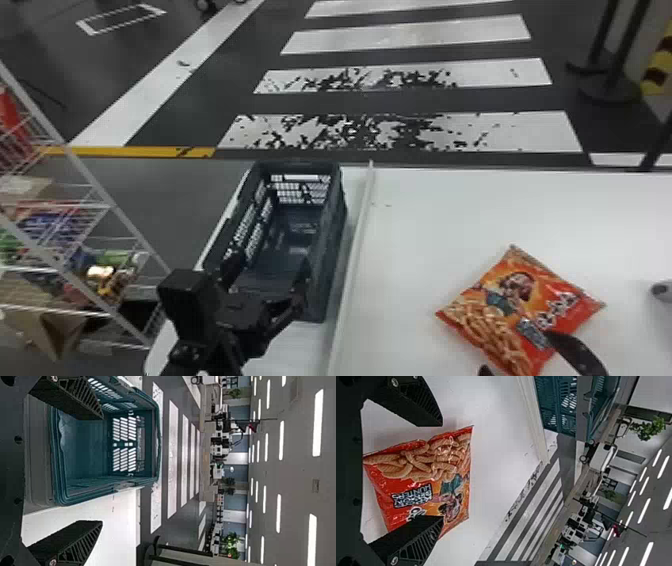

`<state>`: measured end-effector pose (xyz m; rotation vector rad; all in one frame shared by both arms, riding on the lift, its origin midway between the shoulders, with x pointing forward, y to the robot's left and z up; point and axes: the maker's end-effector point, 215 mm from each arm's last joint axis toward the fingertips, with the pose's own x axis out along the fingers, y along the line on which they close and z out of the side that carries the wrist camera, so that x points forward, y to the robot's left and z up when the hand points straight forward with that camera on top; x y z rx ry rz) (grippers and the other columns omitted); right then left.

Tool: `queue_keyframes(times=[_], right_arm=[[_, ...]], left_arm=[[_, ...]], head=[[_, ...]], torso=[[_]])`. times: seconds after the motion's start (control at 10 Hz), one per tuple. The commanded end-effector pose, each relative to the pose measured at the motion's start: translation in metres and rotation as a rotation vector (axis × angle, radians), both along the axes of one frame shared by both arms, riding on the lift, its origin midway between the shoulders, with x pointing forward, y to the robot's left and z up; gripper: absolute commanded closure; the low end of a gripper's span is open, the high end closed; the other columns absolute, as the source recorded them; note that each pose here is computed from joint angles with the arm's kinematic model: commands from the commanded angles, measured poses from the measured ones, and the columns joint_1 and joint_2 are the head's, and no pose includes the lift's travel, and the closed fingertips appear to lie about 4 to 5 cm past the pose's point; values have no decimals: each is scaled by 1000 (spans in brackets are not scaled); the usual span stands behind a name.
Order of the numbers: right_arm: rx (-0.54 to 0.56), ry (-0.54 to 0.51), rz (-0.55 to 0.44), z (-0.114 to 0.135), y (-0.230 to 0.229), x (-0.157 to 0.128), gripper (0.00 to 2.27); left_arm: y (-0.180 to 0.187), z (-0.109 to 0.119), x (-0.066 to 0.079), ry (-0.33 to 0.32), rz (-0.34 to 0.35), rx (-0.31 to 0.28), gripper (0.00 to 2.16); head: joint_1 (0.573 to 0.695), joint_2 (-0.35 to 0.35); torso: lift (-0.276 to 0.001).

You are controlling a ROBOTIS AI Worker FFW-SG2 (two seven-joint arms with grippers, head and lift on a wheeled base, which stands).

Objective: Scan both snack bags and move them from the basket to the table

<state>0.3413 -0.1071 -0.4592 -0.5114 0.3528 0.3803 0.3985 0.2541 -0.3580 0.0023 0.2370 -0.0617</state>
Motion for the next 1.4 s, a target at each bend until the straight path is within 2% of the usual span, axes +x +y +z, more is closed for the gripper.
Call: queue_keyframes(times=[0.0, 0.4, 0.7, 0.9, 1.3], right_arm=[[-40, 23, 10, -10, -5, -2, 90], [-182, 29, 65, -30, -12, -15, 90], [-238, -5, 81, -34, -13, -16, 90], [-297, -50, 104, -40, -8, -9, 103], [-340, -84, 131, -52, -4, 5, 110]], left_arm=[[5, -5, 1, -12, 9, 0, 53], [2, -6, 1, -22, -5, -4, 53], [-9, -7, 1, -20, -32, -5, 53], [-12, -7, 1, -20, -36, -9, 53], [-21, -9, 0, -18, -50, -7, 53]], head=[[695, 226], [695, 222], [695, 207], [695, 198], [695, 190]], torso=[[-98], [-98], [-98], [-98], [-98]])
